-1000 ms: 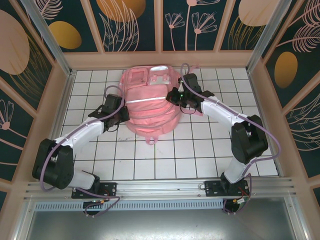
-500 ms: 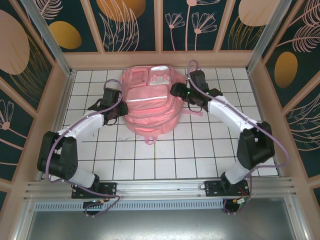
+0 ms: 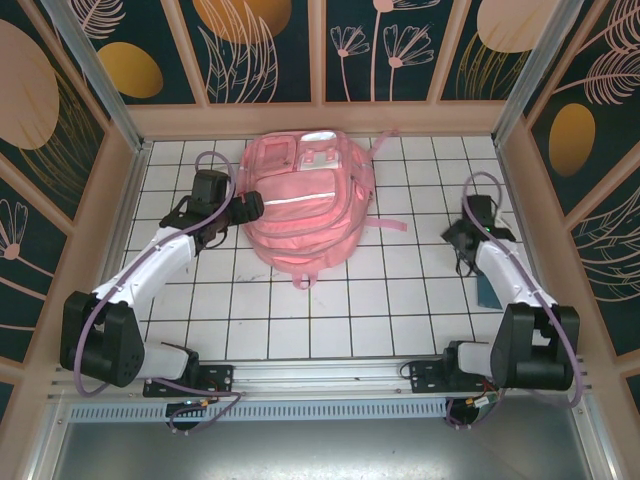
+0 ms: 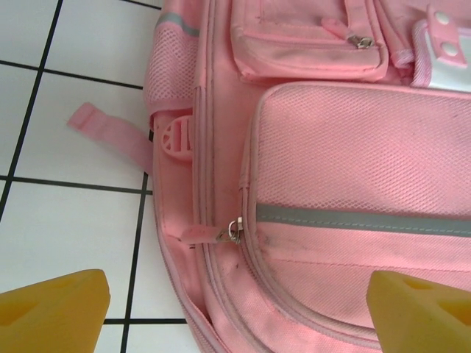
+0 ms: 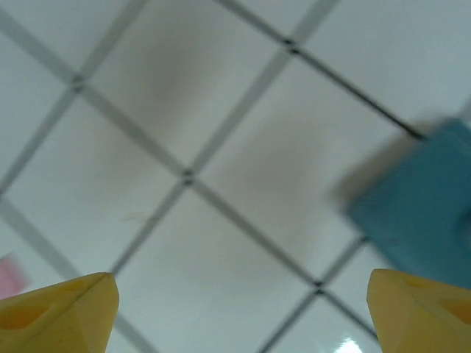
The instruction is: Pack books, pencil case, and school supplies into a backpack
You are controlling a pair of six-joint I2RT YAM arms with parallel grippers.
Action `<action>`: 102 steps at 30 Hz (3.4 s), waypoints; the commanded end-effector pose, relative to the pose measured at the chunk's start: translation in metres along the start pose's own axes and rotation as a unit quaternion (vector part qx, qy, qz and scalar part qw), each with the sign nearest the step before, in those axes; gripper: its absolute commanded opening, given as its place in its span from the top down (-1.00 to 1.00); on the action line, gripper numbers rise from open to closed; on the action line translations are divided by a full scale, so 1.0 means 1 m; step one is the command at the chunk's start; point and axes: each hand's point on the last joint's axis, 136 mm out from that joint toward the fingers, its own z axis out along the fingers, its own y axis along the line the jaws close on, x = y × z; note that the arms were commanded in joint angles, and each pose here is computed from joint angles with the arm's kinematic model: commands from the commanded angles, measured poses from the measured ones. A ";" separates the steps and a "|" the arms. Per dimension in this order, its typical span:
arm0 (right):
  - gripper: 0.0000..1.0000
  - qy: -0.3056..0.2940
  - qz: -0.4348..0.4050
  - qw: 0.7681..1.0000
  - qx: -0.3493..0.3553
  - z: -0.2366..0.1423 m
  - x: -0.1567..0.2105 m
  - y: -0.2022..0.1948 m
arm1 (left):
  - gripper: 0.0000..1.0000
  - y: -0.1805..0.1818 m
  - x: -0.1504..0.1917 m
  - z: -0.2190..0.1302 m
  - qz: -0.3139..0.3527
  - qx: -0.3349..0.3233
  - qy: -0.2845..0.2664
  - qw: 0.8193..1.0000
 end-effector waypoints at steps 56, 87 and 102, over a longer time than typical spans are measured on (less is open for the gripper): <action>-0.82 0.218 -0.210 0.934 -0.192 0.015 0.128 0.125 | -0.90 -0.046 -0.014 0.002 -0.009 0.105 0.003 0.994; -0.02 0.184 -0.116 0.955 -0.204 0.040 0.082 0.147 | -0.91 -0.051 -0.016 -0.009 -0.013 0.123 -0.004 0.992; 0.53 0.187 -0.170 0.954 -0.161 0.058 0.101 0.149 | -0.91 -0.063 -0.014 -0.012 -0.015 0.152 0.004 0.988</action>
